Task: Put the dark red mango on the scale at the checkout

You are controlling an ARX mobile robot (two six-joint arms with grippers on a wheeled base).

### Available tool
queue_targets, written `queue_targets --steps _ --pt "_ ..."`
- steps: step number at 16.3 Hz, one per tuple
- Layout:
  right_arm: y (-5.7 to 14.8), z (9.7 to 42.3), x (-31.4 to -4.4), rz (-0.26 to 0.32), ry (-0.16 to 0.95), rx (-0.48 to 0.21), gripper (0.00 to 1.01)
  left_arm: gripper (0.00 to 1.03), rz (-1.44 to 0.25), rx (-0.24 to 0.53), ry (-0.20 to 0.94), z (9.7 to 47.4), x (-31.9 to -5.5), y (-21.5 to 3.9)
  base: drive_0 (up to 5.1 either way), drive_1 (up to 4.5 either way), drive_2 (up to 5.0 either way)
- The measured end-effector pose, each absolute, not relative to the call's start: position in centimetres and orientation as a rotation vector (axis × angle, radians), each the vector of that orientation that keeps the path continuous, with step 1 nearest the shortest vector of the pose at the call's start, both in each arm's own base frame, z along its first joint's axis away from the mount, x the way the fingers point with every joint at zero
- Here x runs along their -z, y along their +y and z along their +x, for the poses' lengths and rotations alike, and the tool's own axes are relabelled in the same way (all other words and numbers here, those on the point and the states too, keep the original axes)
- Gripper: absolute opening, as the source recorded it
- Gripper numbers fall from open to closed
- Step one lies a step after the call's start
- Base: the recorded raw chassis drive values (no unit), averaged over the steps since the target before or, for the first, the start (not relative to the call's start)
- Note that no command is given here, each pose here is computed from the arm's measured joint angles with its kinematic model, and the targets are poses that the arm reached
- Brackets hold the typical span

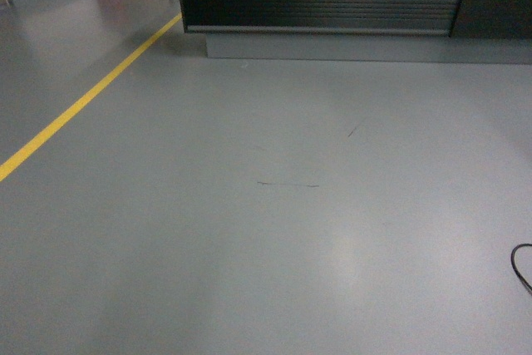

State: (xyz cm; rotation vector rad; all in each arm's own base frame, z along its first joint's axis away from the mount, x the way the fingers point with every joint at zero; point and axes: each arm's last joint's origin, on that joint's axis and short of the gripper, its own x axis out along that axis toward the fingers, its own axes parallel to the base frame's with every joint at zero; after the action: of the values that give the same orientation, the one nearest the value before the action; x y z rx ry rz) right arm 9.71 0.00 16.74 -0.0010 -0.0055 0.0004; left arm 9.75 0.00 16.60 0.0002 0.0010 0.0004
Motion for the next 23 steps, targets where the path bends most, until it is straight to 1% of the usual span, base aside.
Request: queue_targets --steps 23 --pt "0.00 9.71 -16.74 -0.001 -0.006 0.000 0.98 0.98 0.000 0.000 0.001 9.75 -16.60 0.00 0.0 0.00 0.0"
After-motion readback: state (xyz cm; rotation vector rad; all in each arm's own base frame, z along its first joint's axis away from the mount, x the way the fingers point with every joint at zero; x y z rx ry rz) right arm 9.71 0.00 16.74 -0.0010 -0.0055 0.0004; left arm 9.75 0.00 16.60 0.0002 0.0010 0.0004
